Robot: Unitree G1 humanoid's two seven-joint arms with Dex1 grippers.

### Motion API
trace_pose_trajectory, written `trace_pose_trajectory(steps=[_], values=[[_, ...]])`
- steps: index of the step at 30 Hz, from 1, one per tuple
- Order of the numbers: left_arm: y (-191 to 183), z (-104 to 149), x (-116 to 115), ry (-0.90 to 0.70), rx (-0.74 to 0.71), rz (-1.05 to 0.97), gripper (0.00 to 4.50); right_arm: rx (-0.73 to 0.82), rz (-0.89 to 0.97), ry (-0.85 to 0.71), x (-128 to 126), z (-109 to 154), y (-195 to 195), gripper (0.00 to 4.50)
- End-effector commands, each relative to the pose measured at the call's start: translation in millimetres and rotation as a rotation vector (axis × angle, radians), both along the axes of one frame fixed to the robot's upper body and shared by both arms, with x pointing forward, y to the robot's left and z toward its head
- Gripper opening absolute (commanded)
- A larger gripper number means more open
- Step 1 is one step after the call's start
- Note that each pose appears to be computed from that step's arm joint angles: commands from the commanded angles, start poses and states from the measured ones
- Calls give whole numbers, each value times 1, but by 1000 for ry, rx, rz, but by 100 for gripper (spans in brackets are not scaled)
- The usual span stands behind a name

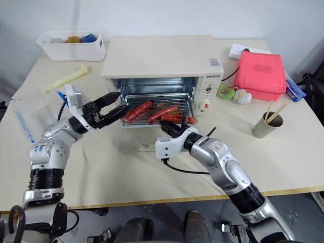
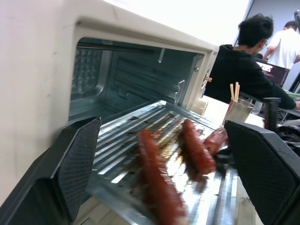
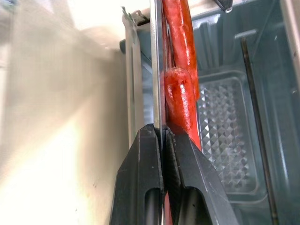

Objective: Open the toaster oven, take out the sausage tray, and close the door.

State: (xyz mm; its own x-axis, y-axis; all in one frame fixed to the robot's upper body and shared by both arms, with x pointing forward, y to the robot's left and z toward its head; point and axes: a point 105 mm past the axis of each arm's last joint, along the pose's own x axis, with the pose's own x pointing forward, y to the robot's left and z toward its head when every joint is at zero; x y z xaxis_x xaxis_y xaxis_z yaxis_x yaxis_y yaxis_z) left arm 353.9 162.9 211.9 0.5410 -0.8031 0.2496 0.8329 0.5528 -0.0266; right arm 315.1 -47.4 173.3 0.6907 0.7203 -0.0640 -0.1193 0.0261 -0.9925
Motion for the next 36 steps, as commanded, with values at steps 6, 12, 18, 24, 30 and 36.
trace_pose_trajectory(steps=[6, 12, 18, 24, 30, 36], values=[[16, 11, -5, 13, -44, 49, 450, -16, 76, -115, -22, 20, -12, 3], [30, -2, -28, 284, -109, 10, 450, -24, 116, -104, -31, 16, -13, 3], [28, -25, -44, 708, -158, -9, 450, 8, 215, -137, -42, 23, -6, 3], [14, -17, -46, 755, -258, -64, 450, -19, 282, -98, -47, 14, -4, 3], [9, -28, -51, 833, -294, -84, 394, -7, 306, -118, -47, 21, 0, 0], [2, -36, -55, 902, -360, -121, 208, -12, 352, -110, -51, 22, 3, 0]])
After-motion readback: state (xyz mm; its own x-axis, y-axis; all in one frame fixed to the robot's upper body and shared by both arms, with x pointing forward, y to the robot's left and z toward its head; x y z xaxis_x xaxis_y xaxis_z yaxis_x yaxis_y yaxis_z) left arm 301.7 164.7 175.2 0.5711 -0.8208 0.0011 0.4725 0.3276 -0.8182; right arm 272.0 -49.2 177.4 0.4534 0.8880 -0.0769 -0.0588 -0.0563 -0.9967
